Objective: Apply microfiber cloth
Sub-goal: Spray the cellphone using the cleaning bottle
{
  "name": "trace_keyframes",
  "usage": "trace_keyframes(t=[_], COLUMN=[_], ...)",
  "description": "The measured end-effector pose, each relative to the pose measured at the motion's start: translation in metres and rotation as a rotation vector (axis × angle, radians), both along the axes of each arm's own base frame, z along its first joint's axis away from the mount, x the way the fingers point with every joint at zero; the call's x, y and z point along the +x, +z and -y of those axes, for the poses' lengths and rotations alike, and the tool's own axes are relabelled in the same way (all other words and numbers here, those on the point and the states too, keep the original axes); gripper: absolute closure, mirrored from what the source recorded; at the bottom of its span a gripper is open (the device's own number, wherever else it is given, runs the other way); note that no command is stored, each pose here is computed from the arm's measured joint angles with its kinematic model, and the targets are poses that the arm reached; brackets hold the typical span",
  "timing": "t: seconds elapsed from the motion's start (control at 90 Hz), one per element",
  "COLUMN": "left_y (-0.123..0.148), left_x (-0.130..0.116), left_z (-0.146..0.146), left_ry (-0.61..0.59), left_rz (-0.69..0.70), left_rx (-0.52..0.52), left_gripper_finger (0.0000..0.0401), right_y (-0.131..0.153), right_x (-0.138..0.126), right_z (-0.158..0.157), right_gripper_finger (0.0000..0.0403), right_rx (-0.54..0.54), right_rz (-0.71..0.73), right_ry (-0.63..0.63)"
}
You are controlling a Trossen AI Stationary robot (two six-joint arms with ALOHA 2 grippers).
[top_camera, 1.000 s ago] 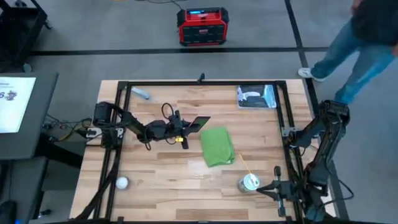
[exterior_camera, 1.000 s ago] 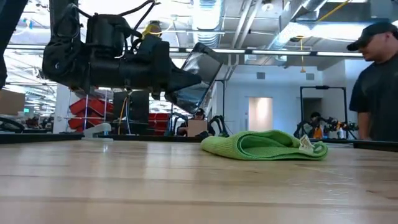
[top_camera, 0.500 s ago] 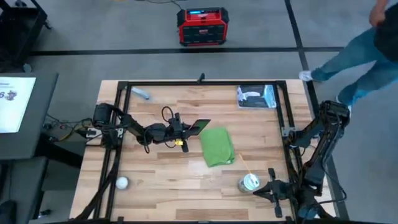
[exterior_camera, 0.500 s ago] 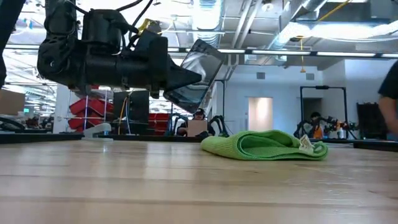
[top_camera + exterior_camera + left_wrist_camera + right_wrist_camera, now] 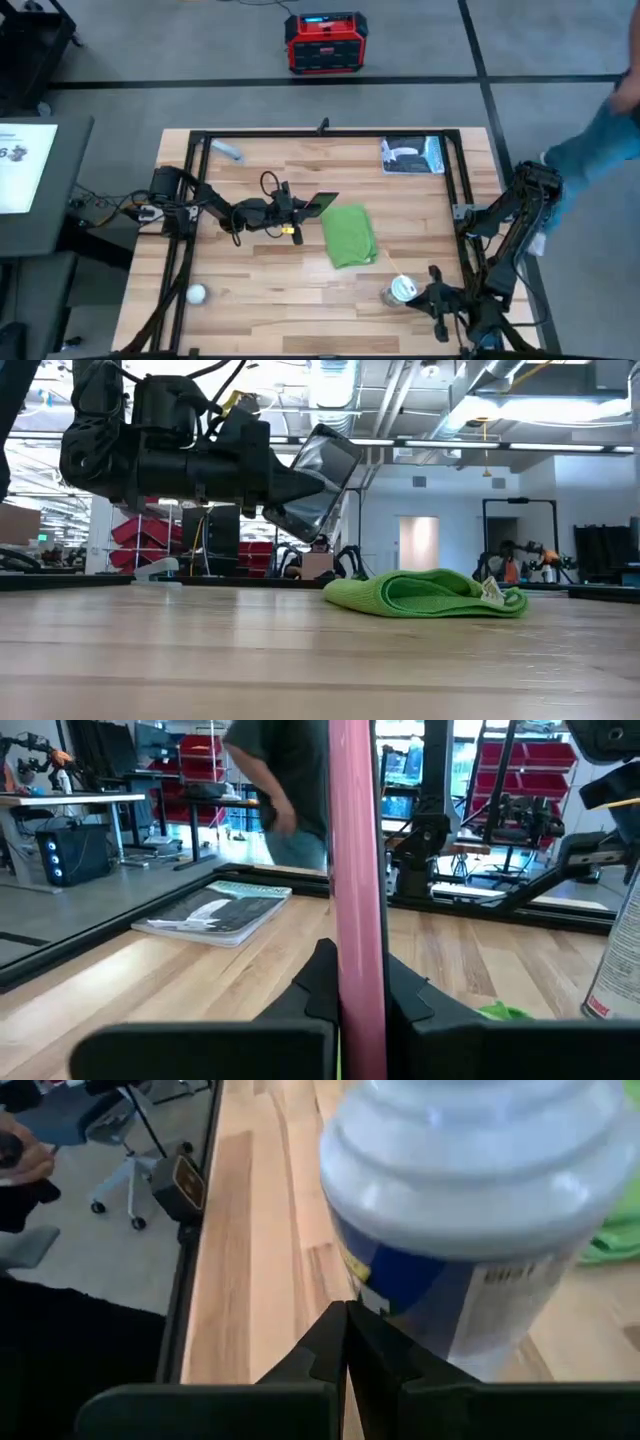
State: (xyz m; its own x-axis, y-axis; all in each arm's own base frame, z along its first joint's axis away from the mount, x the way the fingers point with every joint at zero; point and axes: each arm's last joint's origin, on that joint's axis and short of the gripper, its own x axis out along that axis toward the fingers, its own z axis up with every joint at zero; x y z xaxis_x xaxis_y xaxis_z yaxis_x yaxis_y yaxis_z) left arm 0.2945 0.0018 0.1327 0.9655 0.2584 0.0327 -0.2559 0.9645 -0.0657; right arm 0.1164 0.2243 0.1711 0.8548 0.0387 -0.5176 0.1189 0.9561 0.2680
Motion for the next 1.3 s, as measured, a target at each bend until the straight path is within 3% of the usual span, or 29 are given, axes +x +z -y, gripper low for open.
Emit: trace_keyframes(t=[0.7,1.022,1.3], left_y=[0.0,0.001,0.003], left_x=[0.0,0.0,-0.001], left_z=[0.0,-0.004,0.004], left_ry=[0.005,0.061,0.119], left_rz=[-0.001,0.003,0.006], left_rx=[0.007,0.012,0.071], left_gripper_finger=[0.0399,0.0399,0.0399], right_y=[-0.036,-0.045,-0.02], right_x=[0.009,0.006,-0.014], right_z=[0.039,0.047,0.069], right_gripper_finger=[0.0403,0.0403,0.0403], right_rx=[-0.064,-0.08,-0.051], right_rz=[-0.037,-0.012,-0.07], right_ry=[-0.128,-0.161,-0.231])
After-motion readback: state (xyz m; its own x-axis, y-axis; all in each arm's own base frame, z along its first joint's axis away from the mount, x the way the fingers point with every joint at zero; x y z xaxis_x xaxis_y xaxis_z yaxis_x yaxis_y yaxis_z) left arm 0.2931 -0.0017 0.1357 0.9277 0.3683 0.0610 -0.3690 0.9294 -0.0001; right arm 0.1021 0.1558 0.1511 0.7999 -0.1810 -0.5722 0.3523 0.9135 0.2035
